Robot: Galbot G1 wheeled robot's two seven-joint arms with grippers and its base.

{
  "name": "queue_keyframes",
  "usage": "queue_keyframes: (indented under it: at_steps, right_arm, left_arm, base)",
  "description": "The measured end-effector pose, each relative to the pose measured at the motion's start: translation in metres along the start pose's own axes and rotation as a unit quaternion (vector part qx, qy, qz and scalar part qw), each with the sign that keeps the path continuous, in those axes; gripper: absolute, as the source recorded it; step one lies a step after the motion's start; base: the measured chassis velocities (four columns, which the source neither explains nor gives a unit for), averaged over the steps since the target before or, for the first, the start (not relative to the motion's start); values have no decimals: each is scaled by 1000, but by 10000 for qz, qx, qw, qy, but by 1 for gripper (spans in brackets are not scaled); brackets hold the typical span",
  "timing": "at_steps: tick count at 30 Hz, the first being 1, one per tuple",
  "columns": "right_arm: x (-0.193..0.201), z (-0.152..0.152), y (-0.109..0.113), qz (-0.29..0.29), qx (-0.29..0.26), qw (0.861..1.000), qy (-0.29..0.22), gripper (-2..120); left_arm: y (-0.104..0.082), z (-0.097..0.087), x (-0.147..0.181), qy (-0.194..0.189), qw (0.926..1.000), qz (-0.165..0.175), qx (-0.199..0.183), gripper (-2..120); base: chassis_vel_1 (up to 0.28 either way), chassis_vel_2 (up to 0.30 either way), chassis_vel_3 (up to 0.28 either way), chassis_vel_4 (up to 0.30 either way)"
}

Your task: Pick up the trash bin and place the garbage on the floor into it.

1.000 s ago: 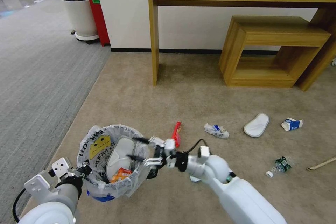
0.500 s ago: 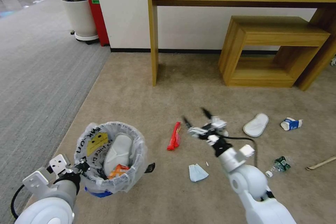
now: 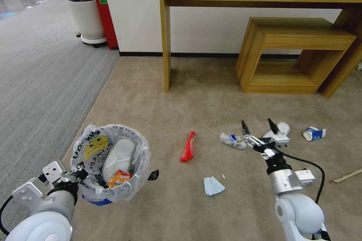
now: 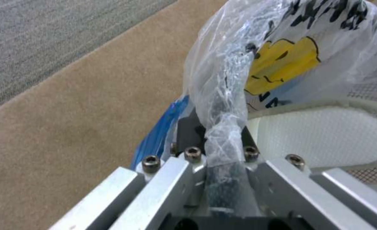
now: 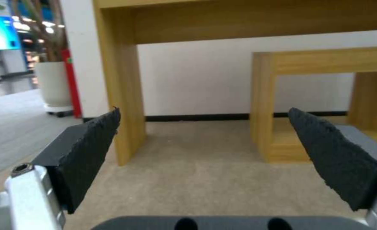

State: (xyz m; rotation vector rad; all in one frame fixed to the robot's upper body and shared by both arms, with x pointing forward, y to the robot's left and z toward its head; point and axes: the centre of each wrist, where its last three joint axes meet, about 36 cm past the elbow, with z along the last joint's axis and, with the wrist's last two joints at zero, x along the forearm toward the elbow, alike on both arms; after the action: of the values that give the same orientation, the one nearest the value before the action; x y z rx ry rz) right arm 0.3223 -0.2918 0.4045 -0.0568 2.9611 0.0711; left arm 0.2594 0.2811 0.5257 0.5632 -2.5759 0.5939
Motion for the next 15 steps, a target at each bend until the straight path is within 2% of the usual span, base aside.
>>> queue_keyframes:
  at_steps: [10,15]
  right_arm:
    - [6,-2,-4,96,63,9999,27,100]
    - [7,9,-3,-189,282,9980,530,100]
  left_arm:
    - [1,-2,0,-75,10000,38,-8,0]
    - [1,-2,2,-74,10000,40,-13,0]
  base:
    - [0,0,0,0]
    - [0,0,0,0]
